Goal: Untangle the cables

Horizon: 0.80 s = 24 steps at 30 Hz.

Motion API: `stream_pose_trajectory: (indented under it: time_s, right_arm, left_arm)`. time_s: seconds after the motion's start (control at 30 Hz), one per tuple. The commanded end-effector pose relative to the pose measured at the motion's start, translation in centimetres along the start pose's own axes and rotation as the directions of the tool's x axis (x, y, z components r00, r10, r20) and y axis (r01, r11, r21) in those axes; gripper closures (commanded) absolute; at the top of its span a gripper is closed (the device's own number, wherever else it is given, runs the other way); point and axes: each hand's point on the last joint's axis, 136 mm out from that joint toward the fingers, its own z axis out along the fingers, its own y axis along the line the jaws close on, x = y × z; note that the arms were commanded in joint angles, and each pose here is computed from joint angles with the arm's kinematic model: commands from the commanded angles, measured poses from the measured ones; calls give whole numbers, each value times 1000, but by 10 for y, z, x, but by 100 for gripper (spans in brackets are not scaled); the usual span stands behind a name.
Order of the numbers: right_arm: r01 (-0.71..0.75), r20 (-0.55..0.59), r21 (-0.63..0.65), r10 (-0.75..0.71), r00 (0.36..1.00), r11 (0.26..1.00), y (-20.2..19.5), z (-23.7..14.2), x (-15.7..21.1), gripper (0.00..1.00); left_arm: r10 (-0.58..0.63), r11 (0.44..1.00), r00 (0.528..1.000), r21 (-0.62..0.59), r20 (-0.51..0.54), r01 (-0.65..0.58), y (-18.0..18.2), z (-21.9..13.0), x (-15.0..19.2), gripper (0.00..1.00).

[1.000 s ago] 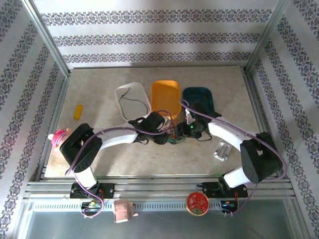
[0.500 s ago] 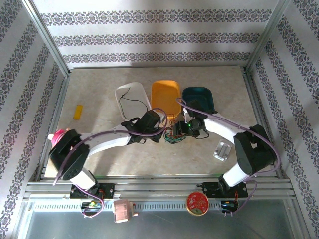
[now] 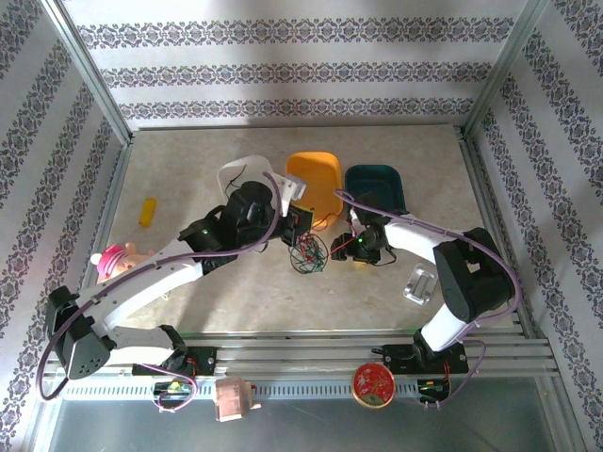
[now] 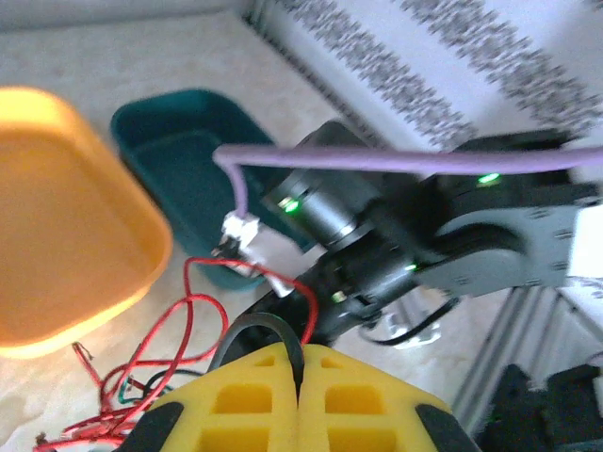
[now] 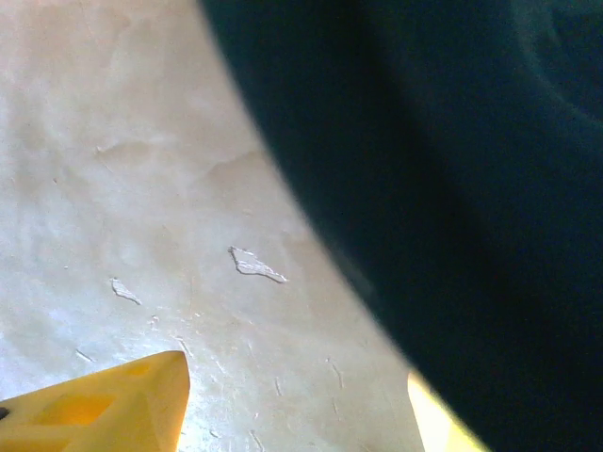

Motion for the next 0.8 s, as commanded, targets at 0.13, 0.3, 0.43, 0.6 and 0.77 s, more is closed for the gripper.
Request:
stream_pose_trajectory:
  time_s: [0.13,0.3,0.43,0.6,0.77]
  right_arm:
    - [-17,-2,28,17,1000,999,-11,-4,9,35]
    - [-26,158,66,15,987,998,-16,-38,2,33]
    - [-41,299,90,12,954,995,-22,-69,1,30]
    - [-36,439,128,-25,898,991,-28,-101,3,26]
    - [-46,546,203,-74,834,978,-37,-129,2,23]
  left_arm:
    - [64,996,996,51,58,-67,-24,-26,-31,100]
    - [45,999,999,-10,-25,-45,-6,-9,-5,100]
    - [10,999,996,-46,-91,-15,8,8,18,100]
    - [-6,994,989,-111,-146,-10,26,21,40,100]
    - [-42,988,984,-156,-174,14,42,29,57,100]
